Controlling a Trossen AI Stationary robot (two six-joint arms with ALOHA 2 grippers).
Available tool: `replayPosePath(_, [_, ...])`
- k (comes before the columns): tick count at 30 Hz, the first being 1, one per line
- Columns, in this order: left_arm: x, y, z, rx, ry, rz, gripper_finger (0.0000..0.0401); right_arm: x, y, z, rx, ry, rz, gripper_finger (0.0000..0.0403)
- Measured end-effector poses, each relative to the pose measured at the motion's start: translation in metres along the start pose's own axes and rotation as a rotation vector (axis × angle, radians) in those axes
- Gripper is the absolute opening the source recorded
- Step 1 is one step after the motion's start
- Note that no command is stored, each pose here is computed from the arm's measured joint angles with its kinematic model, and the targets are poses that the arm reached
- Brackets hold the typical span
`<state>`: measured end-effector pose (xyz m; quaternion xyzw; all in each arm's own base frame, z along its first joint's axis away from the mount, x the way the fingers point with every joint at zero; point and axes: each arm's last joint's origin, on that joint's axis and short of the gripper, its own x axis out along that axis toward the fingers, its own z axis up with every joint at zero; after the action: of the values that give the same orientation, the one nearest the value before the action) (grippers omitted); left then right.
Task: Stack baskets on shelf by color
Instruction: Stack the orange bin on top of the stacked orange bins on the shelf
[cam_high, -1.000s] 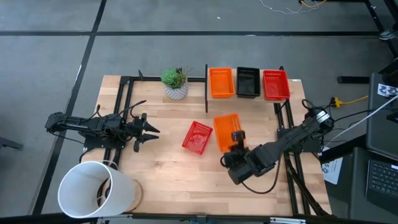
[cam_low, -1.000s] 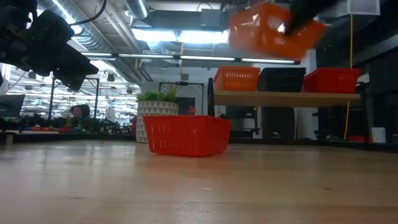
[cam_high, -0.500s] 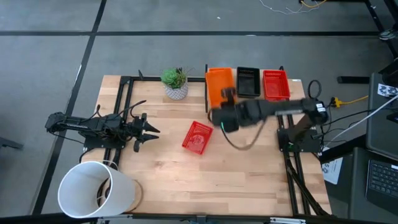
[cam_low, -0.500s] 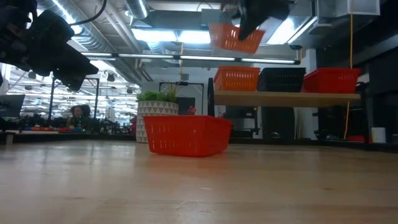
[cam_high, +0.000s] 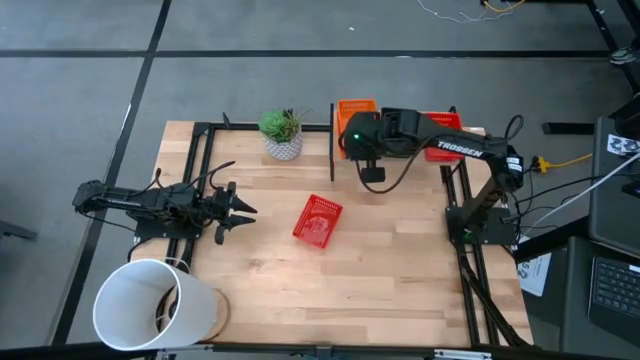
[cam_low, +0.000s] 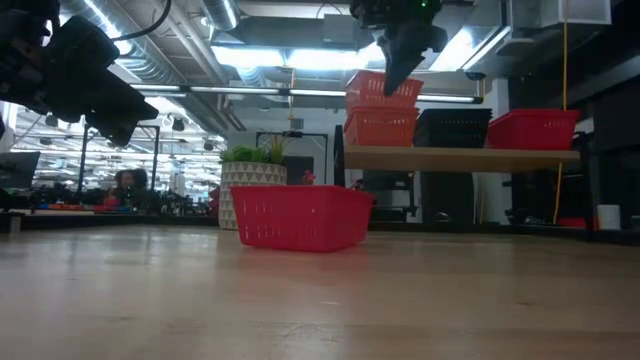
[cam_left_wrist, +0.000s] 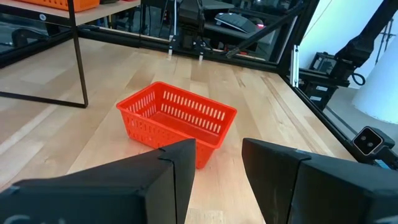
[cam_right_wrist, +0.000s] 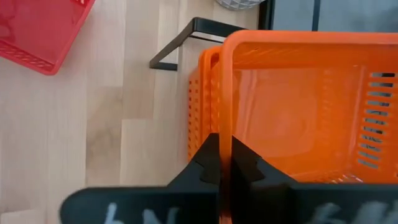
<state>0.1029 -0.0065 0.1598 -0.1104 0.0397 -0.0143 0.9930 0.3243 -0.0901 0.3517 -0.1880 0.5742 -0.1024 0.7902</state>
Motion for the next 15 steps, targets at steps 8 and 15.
replayPosePath(8, [0.000, 0.000, 0.000, 0.000, 0.000, 0.000, 0.0125, 0.003, -0.010, -0.005, 0.040, 0.002, 0.020, 0.0023])
replayPosePath(15, [0.000, 0.000, 0.000, 0.000, 0.000, 0.000, 0.0125, 0.006, -0.018, -0.009, 0.070, 0.000, 0.033, 0.0071])
